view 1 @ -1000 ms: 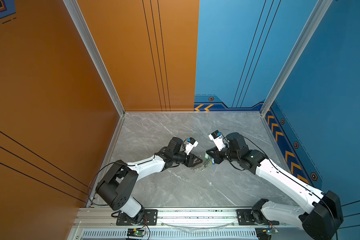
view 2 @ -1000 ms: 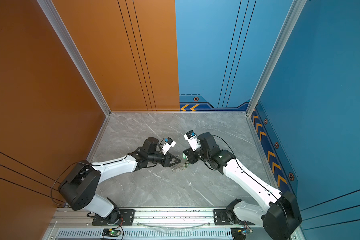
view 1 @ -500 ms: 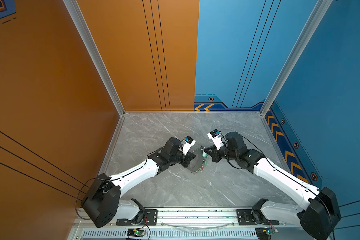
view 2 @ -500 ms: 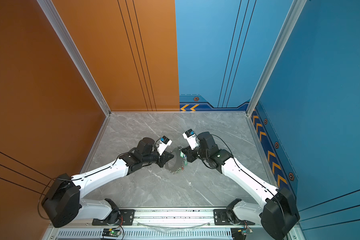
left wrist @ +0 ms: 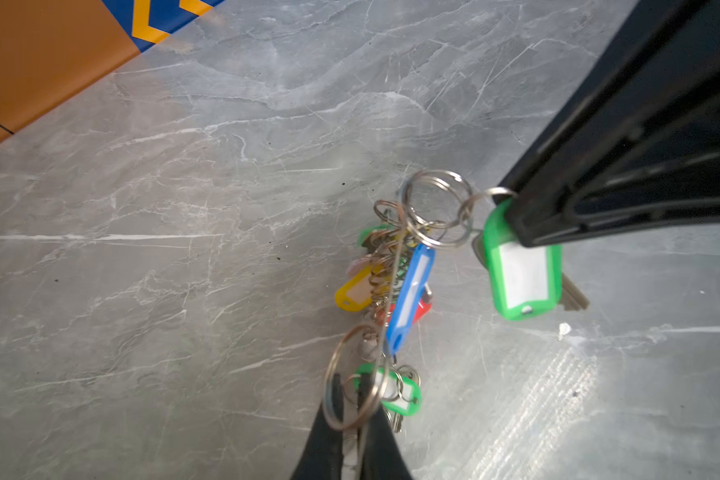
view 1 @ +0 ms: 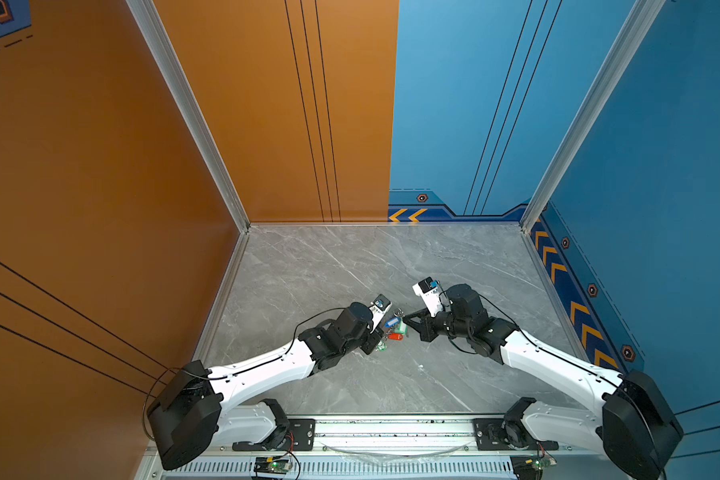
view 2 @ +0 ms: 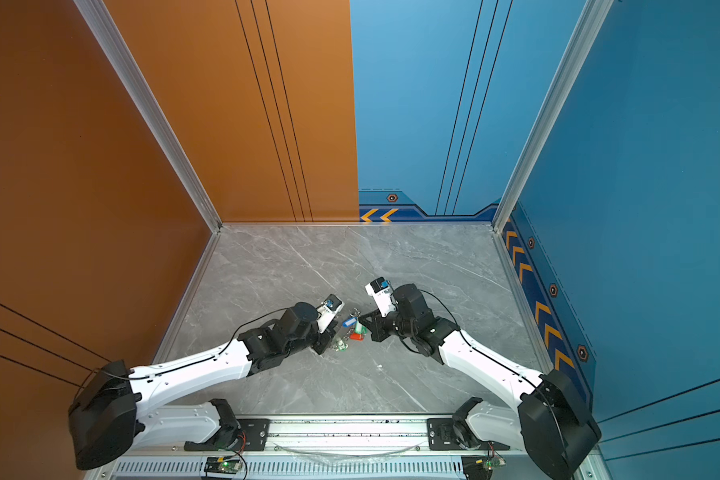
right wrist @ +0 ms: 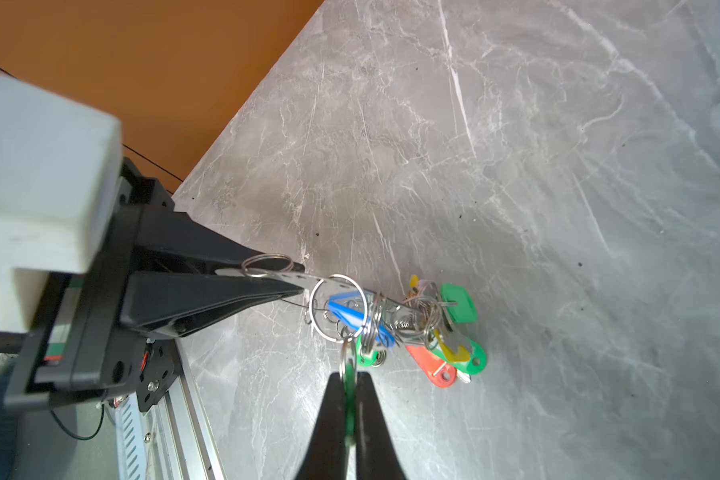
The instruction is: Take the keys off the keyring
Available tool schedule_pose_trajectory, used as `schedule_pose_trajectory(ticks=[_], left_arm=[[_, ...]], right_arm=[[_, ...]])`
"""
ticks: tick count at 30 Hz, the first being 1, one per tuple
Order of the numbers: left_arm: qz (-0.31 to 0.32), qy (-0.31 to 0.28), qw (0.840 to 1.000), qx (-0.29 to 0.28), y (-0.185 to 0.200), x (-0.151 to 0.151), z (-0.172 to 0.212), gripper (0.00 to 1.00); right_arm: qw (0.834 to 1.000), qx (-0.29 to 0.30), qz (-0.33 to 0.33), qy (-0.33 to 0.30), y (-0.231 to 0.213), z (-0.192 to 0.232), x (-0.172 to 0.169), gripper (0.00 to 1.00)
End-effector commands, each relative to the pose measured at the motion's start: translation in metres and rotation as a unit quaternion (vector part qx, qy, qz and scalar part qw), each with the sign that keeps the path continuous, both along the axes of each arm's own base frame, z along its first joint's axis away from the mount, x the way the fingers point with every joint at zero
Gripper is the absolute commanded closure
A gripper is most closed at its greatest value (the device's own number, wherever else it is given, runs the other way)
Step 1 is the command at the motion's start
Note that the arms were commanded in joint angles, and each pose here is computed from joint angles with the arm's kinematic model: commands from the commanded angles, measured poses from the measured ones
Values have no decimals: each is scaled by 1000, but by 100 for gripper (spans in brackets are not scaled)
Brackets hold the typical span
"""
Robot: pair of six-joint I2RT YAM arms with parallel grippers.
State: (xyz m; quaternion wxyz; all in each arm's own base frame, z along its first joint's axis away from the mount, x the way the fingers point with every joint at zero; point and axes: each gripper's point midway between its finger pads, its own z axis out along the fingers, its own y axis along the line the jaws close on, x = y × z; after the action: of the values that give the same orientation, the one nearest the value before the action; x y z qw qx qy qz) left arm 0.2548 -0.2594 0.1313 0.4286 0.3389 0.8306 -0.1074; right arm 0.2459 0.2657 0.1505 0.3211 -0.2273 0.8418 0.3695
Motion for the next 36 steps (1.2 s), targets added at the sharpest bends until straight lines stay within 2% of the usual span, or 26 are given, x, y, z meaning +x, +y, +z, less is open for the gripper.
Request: schedule_pose_trajectory(ticks=[1, 7, 10, 14, 22, 26, 30, 36], left_arm=[[101, -5, 992, 73, 47, 5, -31, 88], [105, 28, 992, 63, 51, -9, -53, 74], [113, 41, 992, 40, 51, -13, -52, 69], [113, 52, 992, 2, 44, -19, -34, 60], [92, 89, 987, -100, 34, -42, 19, 57], [60, 124, 976, -166, 17, -58, 40, 59], [36, 159, 967, -196, -3, -66, 35, 57], [29, 240, 939, -245, -24, -55, 26, 56]], right_arm=[[996, -37, -17, 79, -17, -40, -24, 100], [994, -32, -23, 98, -22, -51, -38, 100], [995, -28, -18, 97, -19, -50, -42, 100], [995, -31, -17, 94, -19, -48, -41, 100], [995, -33, -23, 96, -25, -46, -39, 100], [995, -24, -24, 92, -26, -39, -34, 100], [996, -4, -21, 90, -23, -27, -27, 100], [995, 49, -13, 91, -18, 3, -15, 100]])
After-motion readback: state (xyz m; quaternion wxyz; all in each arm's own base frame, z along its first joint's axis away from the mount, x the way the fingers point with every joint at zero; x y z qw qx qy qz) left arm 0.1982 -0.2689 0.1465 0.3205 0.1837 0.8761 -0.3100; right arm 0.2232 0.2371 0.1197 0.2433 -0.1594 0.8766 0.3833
